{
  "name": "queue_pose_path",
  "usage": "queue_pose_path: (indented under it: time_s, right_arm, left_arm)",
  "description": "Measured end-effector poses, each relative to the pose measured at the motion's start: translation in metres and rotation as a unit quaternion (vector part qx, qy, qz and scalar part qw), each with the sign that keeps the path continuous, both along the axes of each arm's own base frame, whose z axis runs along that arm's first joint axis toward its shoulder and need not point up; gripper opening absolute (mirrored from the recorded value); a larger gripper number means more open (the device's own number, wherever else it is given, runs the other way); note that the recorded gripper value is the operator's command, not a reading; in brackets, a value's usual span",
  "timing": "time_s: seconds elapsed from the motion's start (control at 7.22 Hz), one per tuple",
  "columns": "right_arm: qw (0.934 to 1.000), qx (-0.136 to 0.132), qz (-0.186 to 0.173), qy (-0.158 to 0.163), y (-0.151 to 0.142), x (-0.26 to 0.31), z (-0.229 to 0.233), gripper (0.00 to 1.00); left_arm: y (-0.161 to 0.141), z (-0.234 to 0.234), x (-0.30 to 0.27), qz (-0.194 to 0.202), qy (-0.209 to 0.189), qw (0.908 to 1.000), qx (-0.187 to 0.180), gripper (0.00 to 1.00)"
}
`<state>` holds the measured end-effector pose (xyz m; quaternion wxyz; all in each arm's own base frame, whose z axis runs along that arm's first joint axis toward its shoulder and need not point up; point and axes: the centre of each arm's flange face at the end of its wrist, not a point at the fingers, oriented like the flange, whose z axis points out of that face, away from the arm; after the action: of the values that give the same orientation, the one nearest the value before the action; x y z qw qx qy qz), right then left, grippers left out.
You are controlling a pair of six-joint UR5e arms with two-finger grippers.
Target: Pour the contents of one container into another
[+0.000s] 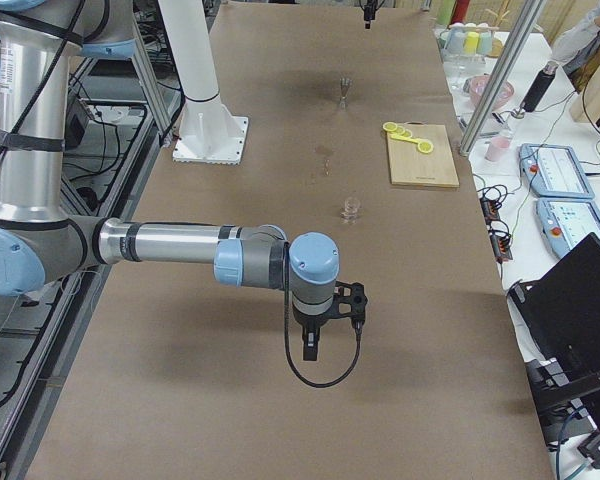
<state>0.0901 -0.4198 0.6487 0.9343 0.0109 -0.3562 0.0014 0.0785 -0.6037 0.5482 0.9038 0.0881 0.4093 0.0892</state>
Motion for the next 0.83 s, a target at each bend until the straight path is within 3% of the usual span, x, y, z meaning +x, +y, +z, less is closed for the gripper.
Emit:
queue_pose_path:
  time_s: [0.14,0.42,0.83]
  right_arm:
    - [1.0,0.0,0.0,0.0,0.0,0.0,0.0,1.0]
    - [1.0,0.0,0.001,0.0,-0.001,0.0,0.0,1.0]
    - [1.0,0.0,0.001,0.0,-0.001,0.0,0.0,1.0]
  left_arm:
    - [0.024,0.032,-0.037,-0.02,0.018,0.9987,-0.044,0.99]
    - [0.069,0.074,-0.087,-0.057,0.037,0.9934,-0.092,0.99]
    - [0.106,0.096,-0.113,-0.086,0.011,0.9903,-0.109,0.99]
